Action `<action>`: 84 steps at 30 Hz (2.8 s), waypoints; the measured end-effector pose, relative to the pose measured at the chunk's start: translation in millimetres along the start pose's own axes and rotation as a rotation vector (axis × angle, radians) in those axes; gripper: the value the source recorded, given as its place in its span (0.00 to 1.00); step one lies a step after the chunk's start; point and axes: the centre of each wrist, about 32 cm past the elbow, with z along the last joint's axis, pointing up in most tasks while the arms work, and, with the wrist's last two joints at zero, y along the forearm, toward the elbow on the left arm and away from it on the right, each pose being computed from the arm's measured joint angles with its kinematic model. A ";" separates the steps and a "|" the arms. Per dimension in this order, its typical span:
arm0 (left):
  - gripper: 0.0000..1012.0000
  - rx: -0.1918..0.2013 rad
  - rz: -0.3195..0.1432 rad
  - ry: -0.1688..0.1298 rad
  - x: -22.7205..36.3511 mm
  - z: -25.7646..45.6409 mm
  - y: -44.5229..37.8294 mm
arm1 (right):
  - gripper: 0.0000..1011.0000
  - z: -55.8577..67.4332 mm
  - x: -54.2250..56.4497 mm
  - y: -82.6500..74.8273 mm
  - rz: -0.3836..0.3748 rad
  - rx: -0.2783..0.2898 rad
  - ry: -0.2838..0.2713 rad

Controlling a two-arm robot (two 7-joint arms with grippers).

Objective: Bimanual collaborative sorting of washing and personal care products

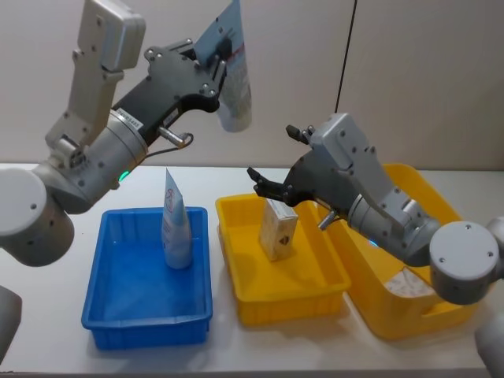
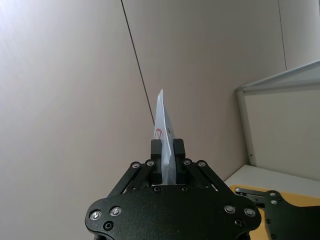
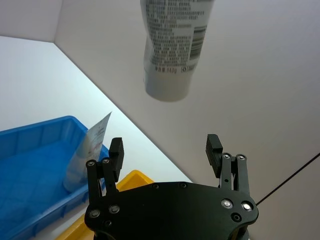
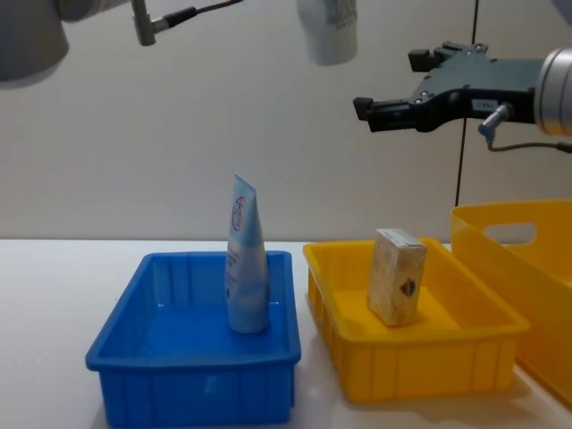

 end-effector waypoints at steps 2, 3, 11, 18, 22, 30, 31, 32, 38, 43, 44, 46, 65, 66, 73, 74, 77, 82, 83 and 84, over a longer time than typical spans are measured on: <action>0.12 0.000 -0.002 0.006 -1.7 -0.9 0.2 | 0.99 1.0 -0.2 1.8 -0.001 0.001 0.001; 0.12 0.001 -0.004 0.010 -2.9 -1.5 0.2 | 0.99 1.3 -0.2 2.3 -0.002 0.001 0.001; 0.12 0.001 -0.012 0.030 -8.8 -4.6 -0.1 | 0.99 3.5 -0.3 6.6 -0.009 0.004 0.004; 0.12 0.004 -0.016 0.043 -12.7 -7.0 0.1 | 0.99 4.4 -0.1 9.4 -0.017 0.007 0.006; 0.12 0.006 -0.018 0.050 -14.7 -8.1 0.5 | 0.99 5.4 0.6 11.0 -0.021 0.011 0.006; 0.12 0.009 -0.019 0.061 -17.8 -9.7 0.9 | 0.99 7.4 2.6 14.5 -0.030 0.017 0.008; 0.12 0.010 -0.019 0.062 -18.0 -9.9 1.0 | 0.99 7.4 2.6 14.5 -0.030 0.017 0.008; 0.12 0.010 -0.019 0.064 -18.5 -10.2 1.1 | 0.99 7.6 2.8 14.8 -0.031 0.017 0.008; 0.12 0.012 -0.018 0.069 -20.2 -10.9 1.3 | 0.99 9.0 3.1 17.3 -0.034 0.019 0.011; 0.12 0.012 -0.018 0.075 -21.7 -11.6 1.3 | 0.99 10.0 2.2 19.6 -0.033 0.015 0.017; 0.12 0.012 -0.019 0.076 -22.2 -11.7 1.2 | 0.99 10.2 1.8 20.2 -0.032 0.013 0.020; 0.12 0.013 -0.019 0.078 -22.6 -12.0 1.2 | 0.99 10.3 1.5 21.0 -0.032 0.011 0.023; 0.12 0.018 -0.021 0.084 -24.8 -12.4 0.5 | 0.99 14.4 0.8 30.9 -0.039 -0.003 0.054; 0.12 0.018 -0.021 0.084 -24.9 -12.3 0.5 | 0.99 14.6 0.8 31.2 -0.040 -0.003 0.054; 0.12 0.018 -0.022 0.084 -25.3 -12.2 0.2 | 0.85 15.2 0.9 32.6 -0.041 -0.006 0.059; 0.12 0.018 -0.022 0.084 -25.3 -12.2 0.2 | 0.82 15.2 0.9 32.7 -0.041 -0.006 0.059; 0.12 0.019 -0.022 0.084 -25.4 -12.2 0.1 | 0.73 15.4 0.9 33.2 -0.041 -0.007 0.061; 0.12 0.019 -0.023 0.084 -25.5 -12.2 0.1 | 0.63 15.6 0.9 33.7 -0.042 -0.007 0.062; 0.12 0.019 -0.023 0.084 -25.5 -12.2 0.1 | 0.63 15.6 1.0 33.7 -0.042 -0.007 0.062; 0.12 0.019 -0.023 0.084 -25.5 -12.2 0.1 | 0.63 15.6 1.0 33.8 -0.042 -0.008 0.063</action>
